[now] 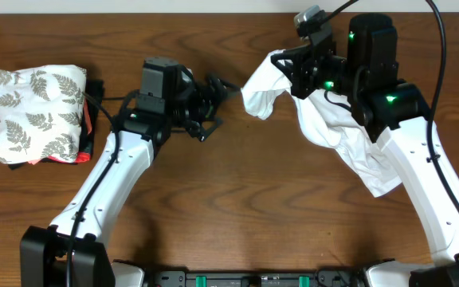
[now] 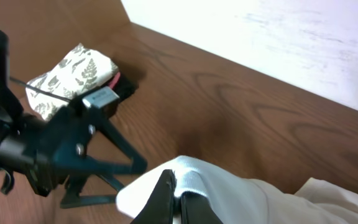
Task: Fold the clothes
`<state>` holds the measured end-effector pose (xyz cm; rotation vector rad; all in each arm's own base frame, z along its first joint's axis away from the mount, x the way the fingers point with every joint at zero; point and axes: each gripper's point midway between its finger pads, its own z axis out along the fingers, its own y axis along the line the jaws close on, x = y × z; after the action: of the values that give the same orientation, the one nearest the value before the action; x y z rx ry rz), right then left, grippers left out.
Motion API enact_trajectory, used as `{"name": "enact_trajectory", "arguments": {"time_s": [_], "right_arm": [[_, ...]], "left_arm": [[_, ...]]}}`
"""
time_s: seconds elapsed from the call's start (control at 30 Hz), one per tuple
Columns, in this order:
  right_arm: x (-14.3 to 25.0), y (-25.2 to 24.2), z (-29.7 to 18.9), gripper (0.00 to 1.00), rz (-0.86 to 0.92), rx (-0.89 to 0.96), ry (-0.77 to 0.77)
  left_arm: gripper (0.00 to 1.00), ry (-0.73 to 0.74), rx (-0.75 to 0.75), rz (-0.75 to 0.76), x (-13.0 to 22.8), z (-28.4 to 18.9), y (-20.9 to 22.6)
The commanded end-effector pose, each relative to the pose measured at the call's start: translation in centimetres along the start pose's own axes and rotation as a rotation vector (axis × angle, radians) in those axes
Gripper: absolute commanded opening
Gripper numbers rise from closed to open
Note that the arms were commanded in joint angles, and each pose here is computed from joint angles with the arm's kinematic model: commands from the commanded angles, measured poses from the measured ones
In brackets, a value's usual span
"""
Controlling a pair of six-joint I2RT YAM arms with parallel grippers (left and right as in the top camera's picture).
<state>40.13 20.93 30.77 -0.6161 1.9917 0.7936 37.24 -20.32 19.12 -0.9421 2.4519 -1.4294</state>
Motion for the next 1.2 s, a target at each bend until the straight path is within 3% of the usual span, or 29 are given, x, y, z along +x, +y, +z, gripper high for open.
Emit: {"name": "enact_trajectory", "arguments": {"time_s": [0.0,0.13,0.33,0.97,1.17], "right_arm": [[-0.3,0.0,-0.4,0.01,0.016,-0.010,-0.011],[-0.4,0.2,-0.5,0.01,0.014,-0.017,-0.014],[-1.1,0.9,-0.6,0.01,-0.005,-0.052,-0.038],[-1.6,0.9,-0.6,0.01,-0.020,-0.052,-0.060],[-1.6,0.8,-0.6,0.01,-0.020,-0.046,-0.060]], "left_arm": [[0.96,-0.027,0.048,-0.178,-0.9,-0.1,-1.5],[0.96,-0.025,0.088,-0.238,-1.2,0.4,-2.4],[0.96,0.016,0.032,-0.330,-1.0,2.9,-0.5],[0.96,0.110,0.099,-0.383,1.2,6.5,-2.4],[0.95,0.160,0.202,-0.364,2.8,6.6,-5.5]]}}
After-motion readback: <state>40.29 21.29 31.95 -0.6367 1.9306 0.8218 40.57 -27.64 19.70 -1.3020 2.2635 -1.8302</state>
